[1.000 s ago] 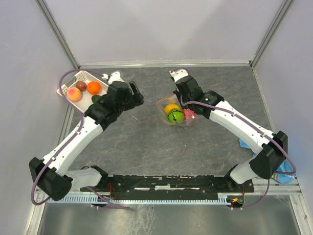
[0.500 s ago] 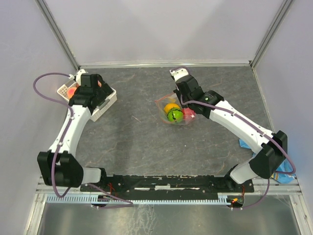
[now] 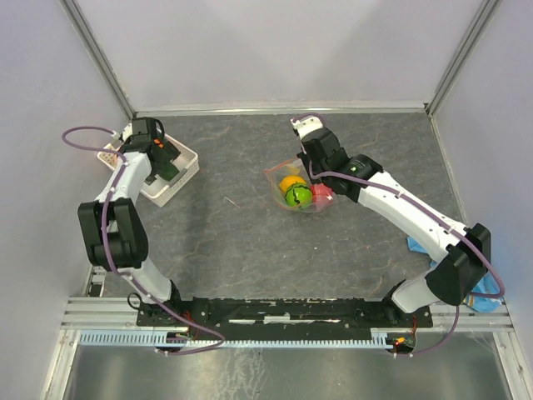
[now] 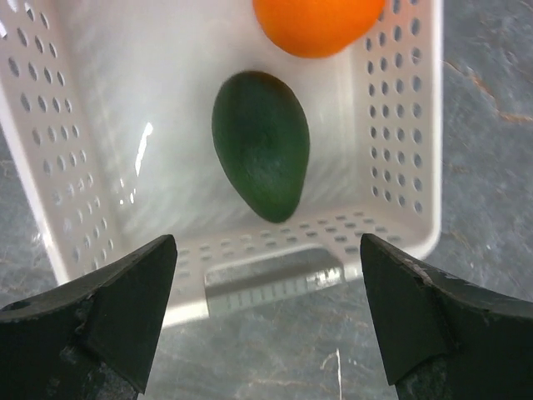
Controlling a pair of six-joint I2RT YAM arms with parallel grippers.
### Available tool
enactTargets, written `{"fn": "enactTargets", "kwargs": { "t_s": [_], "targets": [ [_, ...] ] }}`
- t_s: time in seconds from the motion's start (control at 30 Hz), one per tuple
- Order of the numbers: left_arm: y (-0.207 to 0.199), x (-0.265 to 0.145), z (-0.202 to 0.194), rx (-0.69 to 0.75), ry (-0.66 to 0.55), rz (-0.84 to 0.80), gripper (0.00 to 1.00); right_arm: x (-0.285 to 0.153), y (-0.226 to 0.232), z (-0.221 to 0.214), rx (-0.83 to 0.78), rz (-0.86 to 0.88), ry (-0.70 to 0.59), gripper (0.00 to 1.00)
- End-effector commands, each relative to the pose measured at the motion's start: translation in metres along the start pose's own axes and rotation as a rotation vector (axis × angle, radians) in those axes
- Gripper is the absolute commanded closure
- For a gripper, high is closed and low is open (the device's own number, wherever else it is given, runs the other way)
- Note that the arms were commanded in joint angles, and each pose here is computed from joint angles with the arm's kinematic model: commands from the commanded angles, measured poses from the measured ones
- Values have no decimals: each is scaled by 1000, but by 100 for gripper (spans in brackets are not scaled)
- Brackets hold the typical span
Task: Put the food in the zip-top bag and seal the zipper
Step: Pick up the fake fruit from the bin.
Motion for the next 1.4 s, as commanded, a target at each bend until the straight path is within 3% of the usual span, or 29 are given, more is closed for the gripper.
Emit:
{"fn": "enactTargets", "kwargs": {
  "t_s": [0.0,0.53,0.7,0.87,0.97,1.03,1.37],
  "targets": [
    [-8,25,18,-53,1,7,3,-7,-6,16,26,-7,-76,98],
    [2,90,10,1,107,77,13,1,-1,12,20,5,-52,98],
    [6,100,5,13,134,91,20,0,-1,11,24,6,-53,98],
    [3,89,14,24,114,70,35,-1,0,12,27,17,-58,98],
    [2,77,21,26,80,60,53,0,1,12,32,27,-58,98],
    [2,70,23,23,69,50,60,-1,2,12,32,32,-57,98],
    [-33,3,27,-4,66,-175,62,-2,4,14,39,48,-65,98]
  ]
}}
Point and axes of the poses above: each gripper's point midway between its finger pads, its own x axis out along the fingers, its own y axis along the line the jaws close on, z = x × y, the point moved 4 cm from there along -x, back along the fingers, and after that the axes turned 1 degree about -x, right-handed, at the moved point
